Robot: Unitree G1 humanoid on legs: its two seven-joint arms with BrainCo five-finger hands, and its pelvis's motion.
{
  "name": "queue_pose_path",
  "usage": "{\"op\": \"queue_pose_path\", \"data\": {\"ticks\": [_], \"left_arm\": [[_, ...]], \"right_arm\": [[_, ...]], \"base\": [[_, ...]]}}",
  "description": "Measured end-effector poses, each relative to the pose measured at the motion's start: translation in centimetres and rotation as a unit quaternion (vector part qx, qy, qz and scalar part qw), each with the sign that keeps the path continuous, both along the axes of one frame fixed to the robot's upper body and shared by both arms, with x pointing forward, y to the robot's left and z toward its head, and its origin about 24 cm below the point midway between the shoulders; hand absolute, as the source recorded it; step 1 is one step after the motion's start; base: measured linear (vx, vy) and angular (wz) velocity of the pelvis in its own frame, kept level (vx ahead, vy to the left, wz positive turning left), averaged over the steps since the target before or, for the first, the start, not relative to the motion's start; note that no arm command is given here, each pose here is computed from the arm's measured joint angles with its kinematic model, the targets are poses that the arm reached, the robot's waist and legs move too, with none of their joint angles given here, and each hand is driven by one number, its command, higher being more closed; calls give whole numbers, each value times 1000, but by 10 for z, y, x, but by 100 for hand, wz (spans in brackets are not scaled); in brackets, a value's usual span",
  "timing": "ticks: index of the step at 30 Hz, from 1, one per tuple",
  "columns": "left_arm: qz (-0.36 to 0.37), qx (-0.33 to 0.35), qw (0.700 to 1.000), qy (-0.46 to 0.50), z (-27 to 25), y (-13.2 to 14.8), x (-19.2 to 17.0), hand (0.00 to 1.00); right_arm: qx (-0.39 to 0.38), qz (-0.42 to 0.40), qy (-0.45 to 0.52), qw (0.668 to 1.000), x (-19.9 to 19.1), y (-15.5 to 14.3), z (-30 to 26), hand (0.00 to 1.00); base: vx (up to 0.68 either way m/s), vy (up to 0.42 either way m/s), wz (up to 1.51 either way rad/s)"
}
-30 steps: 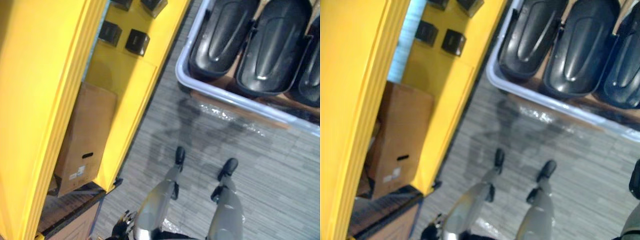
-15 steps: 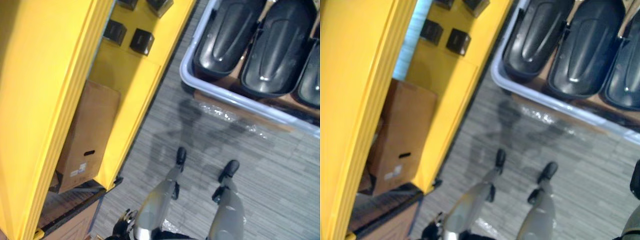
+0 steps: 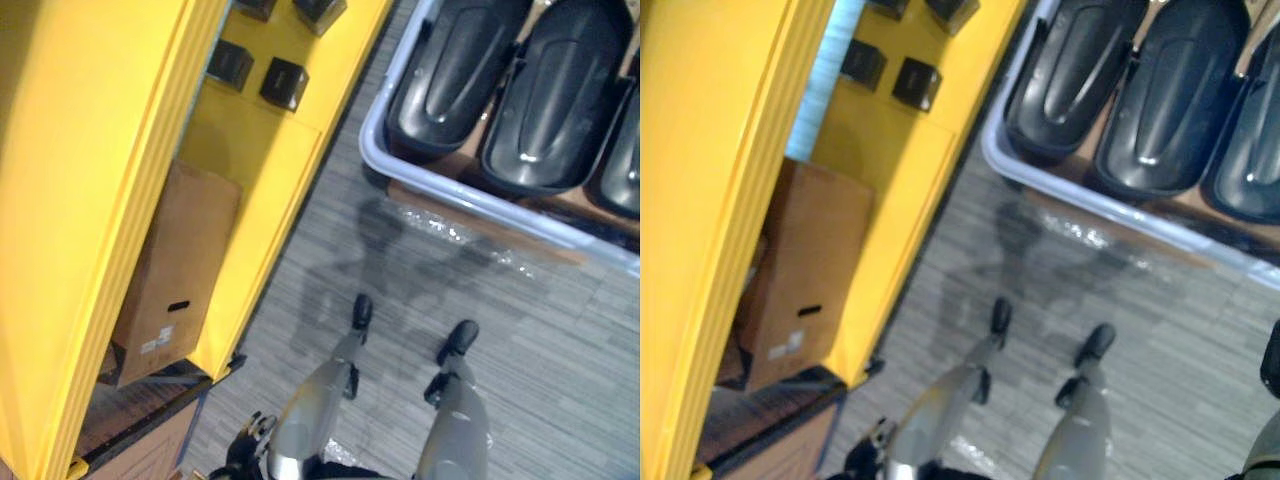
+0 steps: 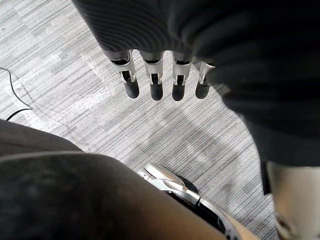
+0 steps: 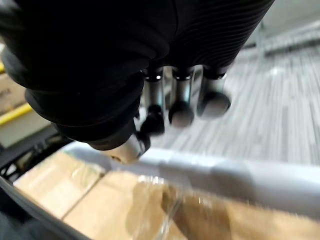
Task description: Walk over and take plastic housings, then place them on the shelf
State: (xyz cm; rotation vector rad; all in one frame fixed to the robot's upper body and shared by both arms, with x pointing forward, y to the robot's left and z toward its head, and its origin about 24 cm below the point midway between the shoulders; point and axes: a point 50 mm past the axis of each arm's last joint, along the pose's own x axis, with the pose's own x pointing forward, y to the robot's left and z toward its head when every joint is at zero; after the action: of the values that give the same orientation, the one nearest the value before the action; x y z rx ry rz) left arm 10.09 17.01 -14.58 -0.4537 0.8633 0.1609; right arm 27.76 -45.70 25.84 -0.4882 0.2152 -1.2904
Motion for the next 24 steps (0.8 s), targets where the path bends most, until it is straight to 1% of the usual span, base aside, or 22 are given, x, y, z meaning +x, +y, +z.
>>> {"op": "queue_pose_path", "data": {"ticks": [3,6,7,8,12,13,15,16,19,21,24], "left_arm": [[0,0,1000,-1,0,0,0,0],[-1,-1,1000,-1,0,0,1,0],[0,-1,1000,0,0,0,1,0],[0,-2,1000,0,1,0,1,0],[-3,-5,1000,-2,3,2,5,0],[0,-5,1000,-5,4,4,6,0],[16,-7,1000,-7,5,8,7,0],[24,-12,1000,-7,5,10,7,0],[19,-16,1000,-6,4,10,6,0],[19,-15,1000,-3,3,10,3,0],[18,-13,1000,10,-1,10,-3,0]], "right_arm": [[-24,-46,-19,999,-5,-1,7,0],[-49,-90,-61,993,-13,-2,27,0],[-53,-100,-85,990,-17,-3,35,0],[-61,-115,-136,982,-24,-3,52,0],[-109,-117,-245,956,-36,4,93,0],[-125,-109,-278,946,-39,8,104,0],[-142,-88,-307,937,-39,14,113,0],[-150,-72,-313,935,-37,16,115,0],[-154,-22,-286,946,-27,19,107,0],[-135,7,-267,954,-17,20,96,0],[-105,43,-213,971,1,23,76,0]], "base": [[0,0,0],[0,0,0],[0,0,0],[0,0,0],[6,2,-2],[4,-1,-7],[-6,-7,-9],[-21,-13,-17],[-32,-13,-13],[-34,-14,-3],[0,0,0]]}}
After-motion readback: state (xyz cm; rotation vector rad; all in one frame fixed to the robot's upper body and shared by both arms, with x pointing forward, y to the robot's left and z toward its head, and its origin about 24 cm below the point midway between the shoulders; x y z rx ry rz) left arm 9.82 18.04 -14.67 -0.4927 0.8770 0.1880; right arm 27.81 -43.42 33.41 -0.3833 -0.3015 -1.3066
